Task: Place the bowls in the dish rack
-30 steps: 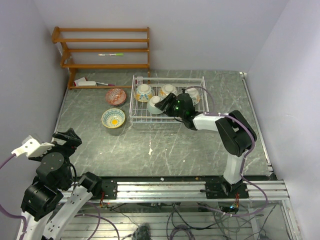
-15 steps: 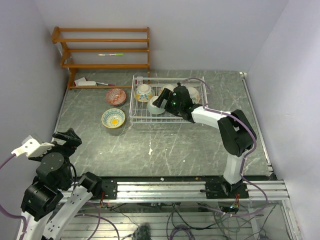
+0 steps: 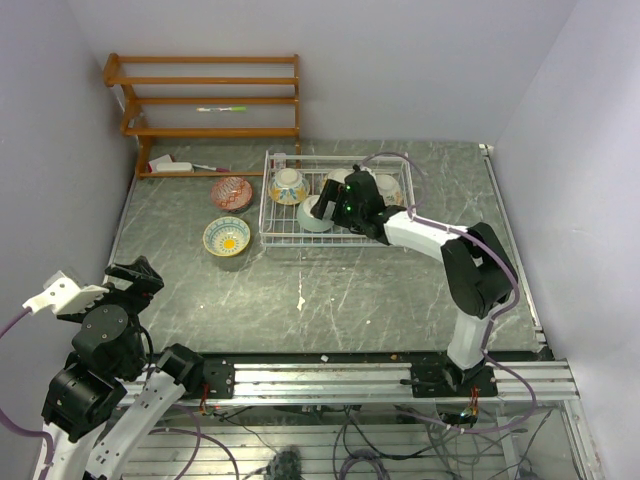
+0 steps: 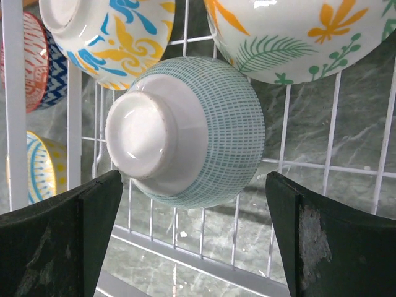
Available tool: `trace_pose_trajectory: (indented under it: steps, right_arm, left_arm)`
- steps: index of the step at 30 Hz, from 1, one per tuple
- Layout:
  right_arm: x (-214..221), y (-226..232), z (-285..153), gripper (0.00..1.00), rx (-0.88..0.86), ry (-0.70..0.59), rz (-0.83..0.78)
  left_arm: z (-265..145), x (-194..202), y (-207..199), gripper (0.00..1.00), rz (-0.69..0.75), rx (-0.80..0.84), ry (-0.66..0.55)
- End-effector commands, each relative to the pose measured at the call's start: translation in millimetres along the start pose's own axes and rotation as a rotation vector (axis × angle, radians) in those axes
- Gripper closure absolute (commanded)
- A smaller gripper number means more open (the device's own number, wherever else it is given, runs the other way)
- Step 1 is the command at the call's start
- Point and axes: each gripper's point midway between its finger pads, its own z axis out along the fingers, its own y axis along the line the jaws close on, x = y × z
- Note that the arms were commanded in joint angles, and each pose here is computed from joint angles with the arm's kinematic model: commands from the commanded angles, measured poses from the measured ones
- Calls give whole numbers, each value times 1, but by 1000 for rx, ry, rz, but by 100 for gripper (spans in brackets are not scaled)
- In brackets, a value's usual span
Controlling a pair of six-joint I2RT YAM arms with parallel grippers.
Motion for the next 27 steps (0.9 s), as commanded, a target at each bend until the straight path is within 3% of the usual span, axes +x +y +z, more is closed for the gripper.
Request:
trace_pose_trajectory:
  steps: [1,12,27]
  right_arm:
    - [-15,11,-16,0,42,-44,-123]
    - [0,39,7,0,-49,10,-199]
    - [36,89,22,1,-315,76,-269]
  left_arm:
    - [-1,-11,2,4,-26,-18,-37]
    - [0,-11,2,5,-22,-17,-35]
    - [-1,-11,2,5,-23,-20,-38]
